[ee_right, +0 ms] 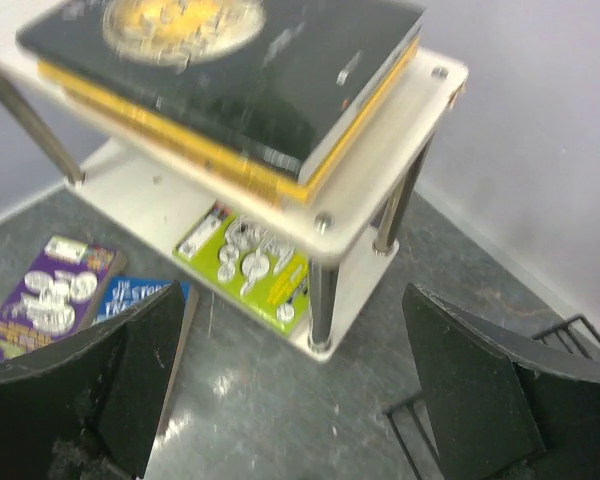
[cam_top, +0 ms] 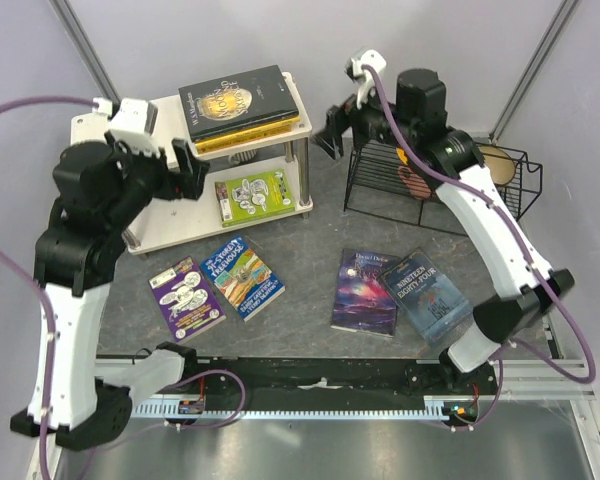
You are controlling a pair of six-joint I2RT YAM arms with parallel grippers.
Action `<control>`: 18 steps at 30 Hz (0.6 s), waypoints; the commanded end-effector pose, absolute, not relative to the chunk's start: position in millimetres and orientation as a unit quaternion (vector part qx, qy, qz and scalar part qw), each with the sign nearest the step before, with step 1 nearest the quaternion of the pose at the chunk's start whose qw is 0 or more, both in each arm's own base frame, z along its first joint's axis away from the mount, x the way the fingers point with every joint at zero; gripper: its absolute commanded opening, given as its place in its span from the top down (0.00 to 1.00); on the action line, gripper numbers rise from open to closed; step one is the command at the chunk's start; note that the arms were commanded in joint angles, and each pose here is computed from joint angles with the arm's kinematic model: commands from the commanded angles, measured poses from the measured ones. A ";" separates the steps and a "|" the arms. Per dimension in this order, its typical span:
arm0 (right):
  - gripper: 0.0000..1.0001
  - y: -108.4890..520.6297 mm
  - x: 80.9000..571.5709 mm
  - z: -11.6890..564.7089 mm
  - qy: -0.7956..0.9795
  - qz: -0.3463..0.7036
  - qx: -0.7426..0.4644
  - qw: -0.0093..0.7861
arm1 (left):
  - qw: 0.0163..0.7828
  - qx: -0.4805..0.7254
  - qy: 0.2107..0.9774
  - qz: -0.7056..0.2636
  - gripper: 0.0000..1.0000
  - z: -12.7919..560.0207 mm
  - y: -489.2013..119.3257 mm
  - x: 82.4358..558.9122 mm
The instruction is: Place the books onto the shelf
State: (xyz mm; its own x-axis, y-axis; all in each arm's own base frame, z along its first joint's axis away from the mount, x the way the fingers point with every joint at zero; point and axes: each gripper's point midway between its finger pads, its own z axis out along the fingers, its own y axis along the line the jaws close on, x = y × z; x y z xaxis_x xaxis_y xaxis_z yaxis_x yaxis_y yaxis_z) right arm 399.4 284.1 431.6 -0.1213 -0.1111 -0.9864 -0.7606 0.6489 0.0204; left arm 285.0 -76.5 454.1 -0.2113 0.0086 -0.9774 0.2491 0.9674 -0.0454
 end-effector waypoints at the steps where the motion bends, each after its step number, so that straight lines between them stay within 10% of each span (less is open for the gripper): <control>1: 0.02 262.1 362.7 411.6 0.676 0.267 -0.389 0.566 | 0.611 0.110 0.754 -0.214 0.10 445.2 -109.6 245.7; 18: 0.02 72.4 250.1 158.9 0.853 0.147 -0.422 0.269 | 0.369 0.105 0.778 -0.498 0.10 278.3 -253.5 161.7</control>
State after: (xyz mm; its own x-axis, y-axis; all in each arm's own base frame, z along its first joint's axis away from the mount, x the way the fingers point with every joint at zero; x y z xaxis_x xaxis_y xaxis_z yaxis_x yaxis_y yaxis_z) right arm 276.8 126.7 206.4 -0.4107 -0.5639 -0.7165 -0.8140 0.5807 0.0095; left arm 177.3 -206.7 275.7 -0.6815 -0.1245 -0.7212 0.5186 0.6131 -0.5959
